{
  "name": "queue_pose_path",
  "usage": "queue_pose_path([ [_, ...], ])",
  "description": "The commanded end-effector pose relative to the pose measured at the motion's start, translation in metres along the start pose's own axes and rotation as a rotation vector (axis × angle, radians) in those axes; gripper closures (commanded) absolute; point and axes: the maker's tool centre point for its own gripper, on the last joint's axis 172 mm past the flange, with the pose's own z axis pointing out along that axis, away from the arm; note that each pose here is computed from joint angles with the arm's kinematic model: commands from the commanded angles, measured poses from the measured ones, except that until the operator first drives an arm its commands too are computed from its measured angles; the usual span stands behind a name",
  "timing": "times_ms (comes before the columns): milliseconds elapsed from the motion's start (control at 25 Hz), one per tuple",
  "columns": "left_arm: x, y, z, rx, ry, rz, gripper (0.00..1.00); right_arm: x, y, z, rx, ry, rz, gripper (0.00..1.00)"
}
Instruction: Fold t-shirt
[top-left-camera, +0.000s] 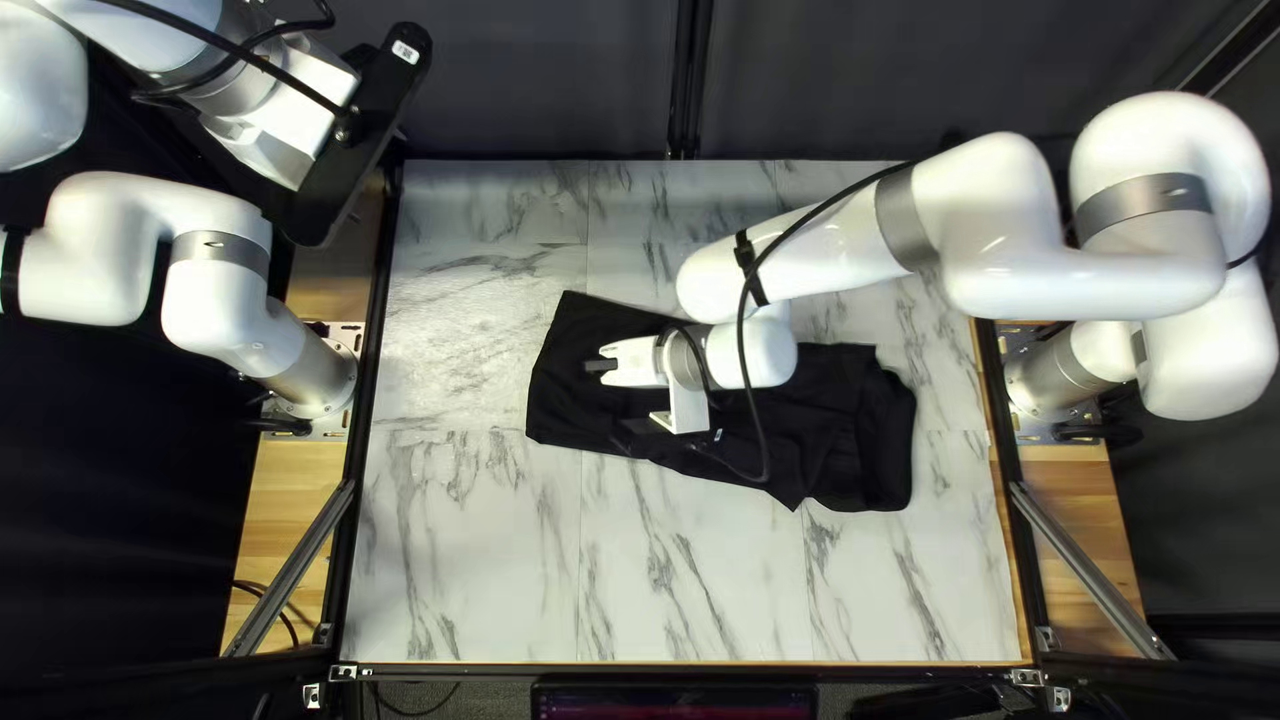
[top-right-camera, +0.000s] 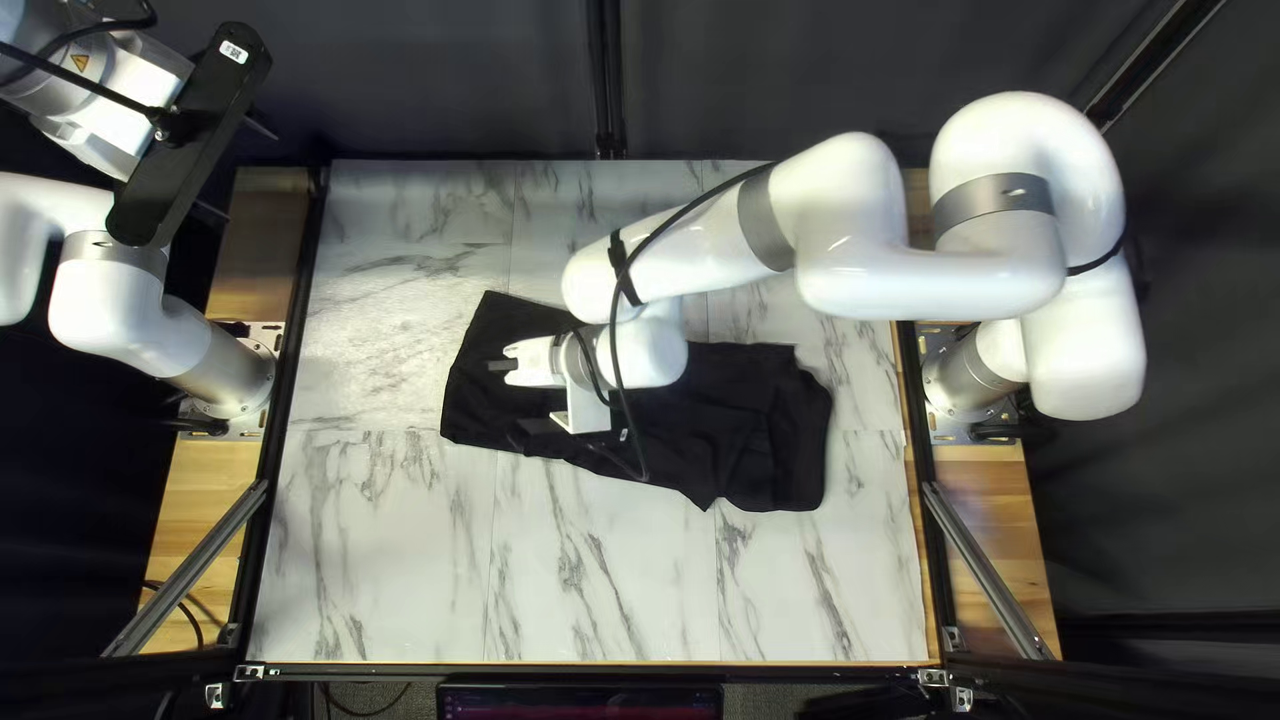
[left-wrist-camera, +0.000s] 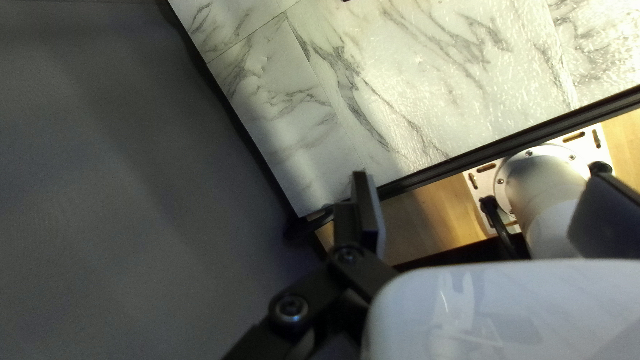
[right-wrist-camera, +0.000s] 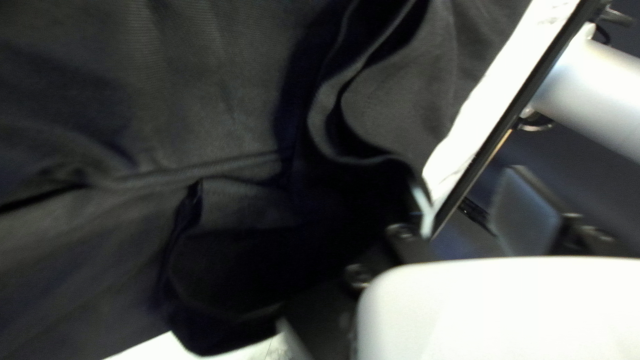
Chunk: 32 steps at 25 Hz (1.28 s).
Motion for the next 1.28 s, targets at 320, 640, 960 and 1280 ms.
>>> queue_pose_path([
  [320, 0.0, 0.0, 0.0, 0.0, 0.0, 0.0, 0.0, 0.01, -0.026, -0.017, 0.034, -0.011, 0.023, 0.92],
  [640, 0.0, 0.0, 0.0, 0.0, 0.0, 0.0, 0.0, 0.014, -0.043, -0.034, 0.071, -0.028, 0.042, 0.88],
  [960, 0.0, 0.0, 0.0, 0.0, 0.0, 0.0, 0.0, 0.016, -0.059, -0.042, 0.108, -0.038, 0.066, 0.79],
  [1280, 0.0, 0.0, 0.0, 0.0, 0.0, 0.0, 0.0, 0.016, -0.074, -0.028, 0.133, -0.021, 0.078, 0.04],
])
